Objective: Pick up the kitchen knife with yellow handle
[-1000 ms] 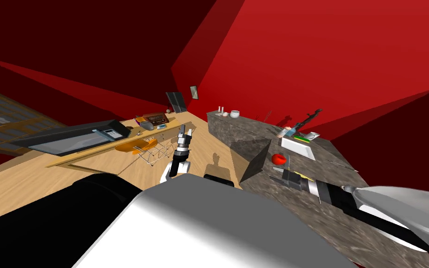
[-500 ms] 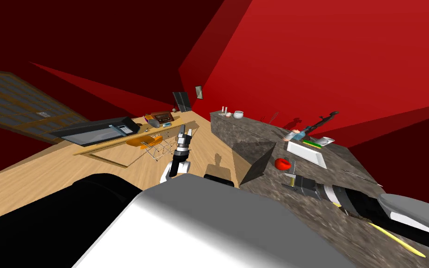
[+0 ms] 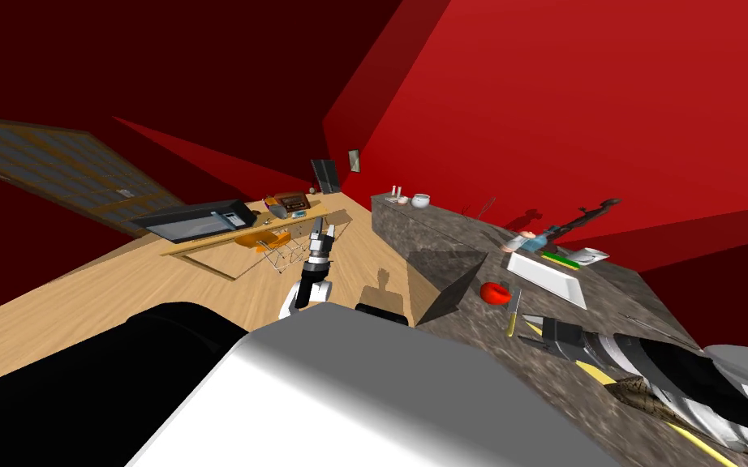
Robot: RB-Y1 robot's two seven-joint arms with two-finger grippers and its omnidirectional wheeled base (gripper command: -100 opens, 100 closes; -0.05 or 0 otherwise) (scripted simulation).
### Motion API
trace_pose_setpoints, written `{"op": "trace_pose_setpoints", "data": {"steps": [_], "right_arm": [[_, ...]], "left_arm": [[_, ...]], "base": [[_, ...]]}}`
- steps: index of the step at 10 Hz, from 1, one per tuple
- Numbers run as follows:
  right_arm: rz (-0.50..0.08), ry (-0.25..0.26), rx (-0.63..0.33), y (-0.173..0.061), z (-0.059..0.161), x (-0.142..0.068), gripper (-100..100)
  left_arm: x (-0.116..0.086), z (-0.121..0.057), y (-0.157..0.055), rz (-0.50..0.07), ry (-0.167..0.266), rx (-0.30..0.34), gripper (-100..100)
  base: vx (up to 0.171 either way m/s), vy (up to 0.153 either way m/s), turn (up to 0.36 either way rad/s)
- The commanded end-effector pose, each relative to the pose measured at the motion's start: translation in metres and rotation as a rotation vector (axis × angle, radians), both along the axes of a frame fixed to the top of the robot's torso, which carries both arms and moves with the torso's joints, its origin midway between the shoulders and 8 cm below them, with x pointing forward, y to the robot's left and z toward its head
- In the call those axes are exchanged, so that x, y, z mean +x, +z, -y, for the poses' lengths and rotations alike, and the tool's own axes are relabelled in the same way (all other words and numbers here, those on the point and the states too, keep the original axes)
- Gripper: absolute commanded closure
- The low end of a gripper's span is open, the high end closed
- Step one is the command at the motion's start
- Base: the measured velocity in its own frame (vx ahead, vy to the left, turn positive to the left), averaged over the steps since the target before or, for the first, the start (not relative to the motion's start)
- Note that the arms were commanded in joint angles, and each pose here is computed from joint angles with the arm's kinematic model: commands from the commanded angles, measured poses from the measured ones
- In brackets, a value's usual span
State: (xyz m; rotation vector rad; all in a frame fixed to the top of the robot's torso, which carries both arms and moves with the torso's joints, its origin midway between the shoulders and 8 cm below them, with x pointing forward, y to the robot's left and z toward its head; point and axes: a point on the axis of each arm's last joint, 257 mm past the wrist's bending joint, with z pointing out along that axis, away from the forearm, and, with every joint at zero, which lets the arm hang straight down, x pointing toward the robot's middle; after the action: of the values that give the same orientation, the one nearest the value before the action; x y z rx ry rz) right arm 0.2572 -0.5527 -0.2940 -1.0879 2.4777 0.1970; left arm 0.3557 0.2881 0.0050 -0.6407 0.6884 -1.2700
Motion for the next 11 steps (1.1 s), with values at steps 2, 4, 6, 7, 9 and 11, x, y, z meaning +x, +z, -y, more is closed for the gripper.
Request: {"op": "trace_pose_setpoints", "data": {"steps": [2, 4, 6, 7, 9, 11], "right_arm": [[-0.072, -0.027, -0.066, -0.002, 0.029, -0.028, -100], [-0.117, -0.043, -0.103, -0.003, 0.046, -0.045, -100], [-0.203, -0.073, -0.160, -0.006, 0.072, -0.079, -100], [-0.203, -0.073, -0.160, -0.006, 0.072, -0.079, -100], [-0.271, -0.097, -0.197, -0.009, 0.089, -0.108, -100], [-0.315, -0.111, -0.216, -0.011, 0.098, -0.128, -100]], "left_arm": [[0.000, 0.000, 0.000, 0.000, 0.000, 0.000, 0], [0.000, 0.000, 0.000, 0.000, 0.000, 0.000, 0], [0.000, 0.000, 0.000, 0.000, 0.000, 0.000, 0], [0.000, 0.000, 0.000, 0.000, 0.000, 0.000, 0], [0.000, 0.000, 0.000, 0.000, 0.000, 0.000, 0], [0.000, 0.000, 0.000, 0.000, 0.000, 0.000, 0]], "base": [[-0.002, -0.062, 0.116], [0.005, -0.089, 0.144], [-0.002, -0.082, 0.132], [-0.005, -0.066, 0.052], [-0.003, -0.057, 0.082], [0.001, -0.057, 0.067]]}}
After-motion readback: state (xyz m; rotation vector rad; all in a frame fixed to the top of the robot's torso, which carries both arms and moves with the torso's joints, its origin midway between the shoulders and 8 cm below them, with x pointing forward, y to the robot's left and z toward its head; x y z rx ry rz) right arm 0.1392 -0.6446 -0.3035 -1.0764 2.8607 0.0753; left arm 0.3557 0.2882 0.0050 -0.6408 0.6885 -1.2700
